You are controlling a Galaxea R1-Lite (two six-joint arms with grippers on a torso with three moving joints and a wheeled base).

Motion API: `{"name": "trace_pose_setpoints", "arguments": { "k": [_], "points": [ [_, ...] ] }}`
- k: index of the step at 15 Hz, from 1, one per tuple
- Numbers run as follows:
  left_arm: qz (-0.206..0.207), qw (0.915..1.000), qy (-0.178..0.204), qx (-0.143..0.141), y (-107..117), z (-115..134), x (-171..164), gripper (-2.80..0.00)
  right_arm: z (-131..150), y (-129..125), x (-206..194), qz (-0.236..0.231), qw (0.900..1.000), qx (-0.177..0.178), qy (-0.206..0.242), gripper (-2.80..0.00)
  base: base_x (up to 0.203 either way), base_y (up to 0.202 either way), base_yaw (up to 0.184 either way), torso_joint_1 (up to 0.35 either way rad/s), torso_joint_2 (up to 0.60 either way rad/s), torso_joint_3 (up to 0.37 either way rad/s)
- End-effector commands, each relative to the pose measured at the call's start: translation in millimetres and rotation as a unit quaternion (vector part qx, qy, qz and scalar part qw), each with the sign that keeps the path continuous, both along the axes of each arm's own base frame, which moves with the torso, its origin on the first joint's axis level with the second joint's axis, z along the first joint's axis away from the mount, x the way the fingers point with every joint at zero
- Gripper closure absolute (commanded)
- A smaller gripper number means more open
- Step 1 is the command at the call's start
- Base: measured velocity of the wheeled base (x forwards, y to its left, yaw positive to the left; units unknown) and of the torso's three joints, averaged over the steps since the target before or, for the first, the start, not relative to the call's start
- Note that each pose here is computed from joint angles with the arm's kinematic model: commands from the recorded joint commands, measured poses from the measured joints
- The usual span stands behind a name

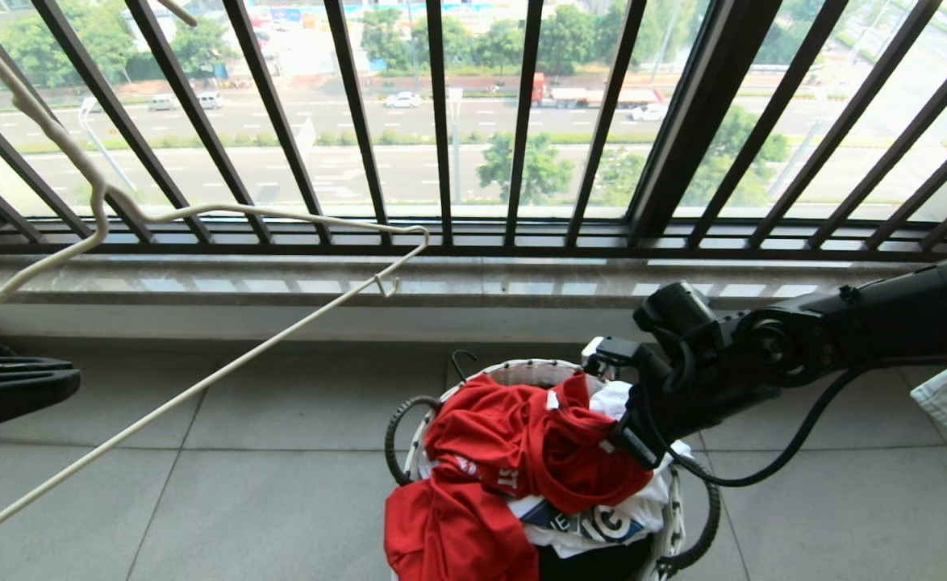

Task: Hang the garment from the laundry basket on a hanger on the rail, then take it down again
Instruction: Pick up clothes from the basket

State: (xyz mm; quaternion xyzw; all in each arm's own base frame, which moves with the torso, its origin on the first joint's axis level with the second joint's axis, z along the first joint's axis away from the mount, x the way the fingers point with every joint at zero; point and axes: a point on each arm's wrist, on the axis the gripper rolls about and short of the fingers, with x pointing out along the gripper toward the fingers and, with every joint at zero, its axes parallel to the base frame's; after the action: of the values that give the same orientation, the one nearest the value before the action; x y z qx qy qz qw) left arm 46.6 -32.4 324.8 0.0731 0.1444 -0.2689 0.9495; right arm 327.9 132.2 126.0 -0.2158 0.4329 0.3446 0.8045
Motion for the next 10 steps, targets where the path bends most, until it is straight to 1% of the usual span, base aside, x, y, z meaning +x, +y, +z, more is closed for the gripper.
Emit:
{"name": "trace_pose_setpoints", "arguments": {
  "k": [1,3,4,5,7,10],
  "points": [
    [0.000,1.0000,-0.001,-0.001,0.9,0.1,-1.2,0.00,28.3,-7.2,-18.4,-0.010,1.000,0.004,-0.015,0.00,0.000,0.000,0.000,0.000,0.00,0.000],
    [0.000,1.0000,0.001,0.001,0.2,-0.1,-0.3,0.00,48.9,-13.8,-35.2,-0.025,1.000,0.009,-0.015,0.00,0.000,0.000,0.000,0.000,0.00,0.000],
    [0.000,1.0000,0.003,0.002,-0.9,-0.5,1.2,0.00,56.4,-17.7,-44.7,-0.033,0.999,0.002,-0.008,0.00,0.000,0.000,0.000,0.000,0.00,0.000],
    [0.000,1.0000,0.004,0.003,-1.6,-0.9,2.1,0.00,62.6,-20.3,-53.2,-0.046,0.999,-0.007,-0.002,0.00,0.000,0.000,0.000,0.000,0.00,0.000],
    [-0.001,1.0000,0.005,0.003,-2.3,-0.9,2.9,0.00,73.5,-21.1,-65.4,-0.084,0.996,-0.001,0.002,0.00,0.000,0.000,0.000,0.000,0.00,0.000],
    [-0.001,1.0000,0.006,0.002,-3.2,-0.5,4.1,0.00,93.2,-19.1,-84.1,-0.125,0.992,0.012,-0.021,0.00,0.000,0.000,0.000,0.000,0.00,0.000]
  ]
}}
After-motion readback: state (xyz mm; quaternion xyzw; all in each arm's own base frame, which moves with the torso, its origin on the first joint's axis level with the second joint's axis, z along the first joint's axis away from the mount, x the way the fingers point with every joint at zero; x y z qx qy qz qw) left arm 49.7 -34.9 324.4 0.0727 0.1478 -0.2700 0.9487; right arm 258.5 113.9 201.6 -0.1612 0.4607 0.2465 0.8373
